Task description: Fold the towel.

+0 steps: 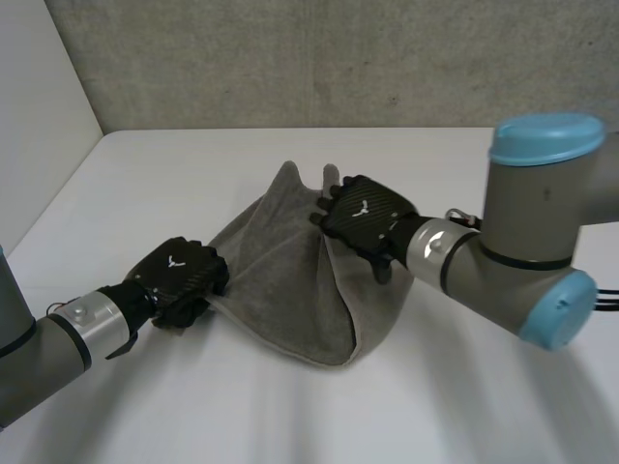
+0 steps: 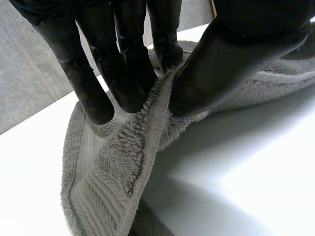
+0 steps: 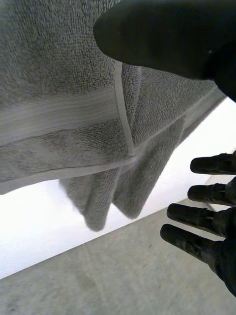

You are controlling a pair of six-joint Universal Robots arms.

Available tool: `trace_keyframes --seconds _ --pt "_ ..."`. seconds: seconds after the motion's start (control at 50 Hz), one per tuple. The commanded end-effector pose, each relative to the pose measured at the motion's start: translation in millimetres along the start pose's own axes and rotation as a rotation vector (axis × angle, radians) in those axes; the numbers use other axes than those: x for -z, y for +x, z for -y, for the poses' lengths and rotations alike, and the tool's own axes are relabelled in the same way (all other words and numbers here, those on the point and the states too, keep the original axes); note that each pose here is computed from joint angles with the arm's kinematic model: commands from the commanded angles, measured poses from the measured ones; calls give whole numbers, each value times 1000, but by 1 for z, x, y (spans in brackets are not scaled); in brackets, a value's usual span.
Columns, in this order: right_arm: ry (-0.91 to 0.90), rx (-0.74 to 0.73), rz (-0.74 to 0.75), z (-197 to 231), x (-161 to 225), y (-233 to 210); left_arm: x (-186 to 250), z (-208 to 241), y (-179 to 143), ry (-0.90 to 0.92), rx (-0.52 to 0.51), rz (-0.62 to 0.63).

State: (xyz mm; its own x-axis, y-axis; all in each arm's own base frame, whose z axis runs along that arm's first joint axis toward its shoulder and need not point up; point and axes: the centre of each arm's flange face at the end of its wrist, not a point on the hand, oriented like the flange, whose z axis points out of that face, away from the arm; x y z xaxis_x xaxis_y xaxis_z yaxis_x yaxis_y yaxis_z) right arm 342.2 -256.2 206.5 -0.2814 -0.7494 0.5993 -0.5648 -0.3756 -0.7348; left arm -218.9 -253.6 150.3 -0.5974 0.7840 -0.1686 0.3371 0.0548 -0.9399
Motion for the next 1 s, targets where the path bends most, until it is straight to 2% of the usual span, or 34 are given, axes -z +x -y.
trace_keyframes --seconds 0.02,0.14,0.36,0.54,0.8,1.0 --pt "13 186 38 -6 -28 -22 0 -1 1 -2 3 -3" --pt "-8 361 30 -23 -57 -31 0 -1 1 -4 6 -3" --pt "-60 462 -38 -47 -91 -27 1 -2 2 -8 12 -5" --pt "-72 435 -45 -49 -86 -19 2 -3 2 -11 14 -5" --pt "-63 262 -107 -47 -54 2 2 -4 2 -14 20 -4" --pt "-74 253 -102 -55 -54 -1 2 -4 2 -15 48 -5"
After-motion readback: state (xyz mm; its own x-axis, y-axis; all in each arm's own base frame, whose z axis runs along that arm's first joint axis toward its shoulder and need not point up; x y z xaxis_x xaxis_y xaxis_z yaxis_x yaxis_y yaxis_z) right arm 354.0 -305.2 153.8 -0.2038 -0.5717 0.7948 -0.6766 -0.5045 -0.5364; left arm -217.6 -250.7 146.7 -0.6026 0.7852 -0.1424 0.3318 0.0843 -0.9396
